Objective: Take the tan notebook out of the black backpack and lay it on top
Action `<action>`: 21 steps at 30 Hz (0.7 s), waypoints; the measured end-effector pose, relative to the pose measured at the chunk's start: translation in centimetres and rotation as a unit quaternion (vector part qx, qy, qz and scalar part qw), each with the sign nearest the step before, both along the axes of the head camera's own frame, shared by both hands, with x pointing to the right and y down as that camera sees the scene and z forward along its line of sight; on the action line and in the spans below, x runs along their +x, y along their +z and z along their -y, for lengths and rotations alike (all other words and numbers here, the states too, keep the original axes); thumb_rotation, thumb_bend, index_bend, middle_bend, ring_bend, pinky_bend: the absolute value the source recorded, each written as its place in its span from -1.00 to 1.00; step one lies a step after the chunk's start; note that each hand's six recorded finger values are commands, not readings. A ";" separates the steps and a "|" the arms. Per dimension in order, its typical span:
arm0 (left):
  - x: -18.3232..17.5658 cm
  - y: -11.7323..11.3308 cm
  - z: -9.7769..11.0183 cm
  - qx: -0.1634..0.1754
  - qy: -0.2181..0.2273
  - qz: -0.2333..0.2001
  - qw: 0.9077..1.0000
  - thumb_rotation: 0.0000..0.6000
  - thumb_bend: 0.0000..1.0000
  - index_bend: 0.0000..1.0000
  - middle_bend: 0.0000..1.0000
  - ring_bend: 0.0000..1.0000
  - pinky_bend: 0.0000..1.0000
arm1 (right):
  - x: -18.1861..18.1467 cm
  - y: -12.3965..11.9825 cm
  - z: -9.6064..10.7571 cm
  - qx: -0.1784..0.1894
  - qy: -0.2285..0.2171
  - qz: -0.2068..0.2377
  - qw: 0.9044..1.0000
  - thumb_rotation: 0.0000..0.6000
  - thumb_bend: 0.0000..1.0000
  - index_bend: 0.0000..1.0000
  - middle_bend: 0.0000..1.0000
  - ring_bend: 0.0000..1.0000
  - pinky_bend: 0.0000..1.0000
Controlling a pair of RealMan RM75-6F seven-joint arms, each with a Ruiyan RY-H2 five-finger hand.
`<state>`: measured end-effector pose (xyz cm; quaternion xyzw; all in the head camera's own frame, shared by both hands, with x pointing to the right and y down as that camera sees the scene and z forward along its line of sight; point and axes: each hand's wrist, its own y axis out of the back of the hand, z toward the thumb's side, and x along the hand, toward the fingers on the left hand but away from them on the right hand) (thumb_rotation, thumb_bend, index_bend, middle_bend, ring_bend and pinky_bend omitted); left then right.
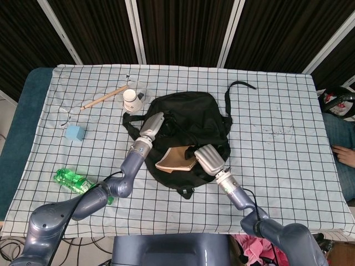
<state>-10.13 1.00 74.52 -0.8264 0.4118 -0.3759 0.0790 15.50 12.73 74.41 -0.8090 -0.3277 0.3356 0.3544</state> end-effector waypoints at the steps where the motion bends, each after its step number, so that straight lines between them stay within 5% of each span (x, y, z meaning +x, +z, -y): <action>1: -0.1 0.0 0.0 0.000 0.000 0.000 1.000 1.00 -0.07 0.36 0.39 -0.34 -0.55 | 0.1 -0.2 0.1 0.002 0.002 0.004 1.000 1.00 -0.01 0.67 0.37 0.19 -0.24; 21: -0.8 0.6 0.0 -0.010 -0.017 -0.006 1.000 1.00 -0.07 0.36 0.39 -0.34 -0.56 | 4.9 -6.9 0.2 0.040 0.066 0.115 0.990 1.00 -0.01 0.67 0.37 0.19 -0.24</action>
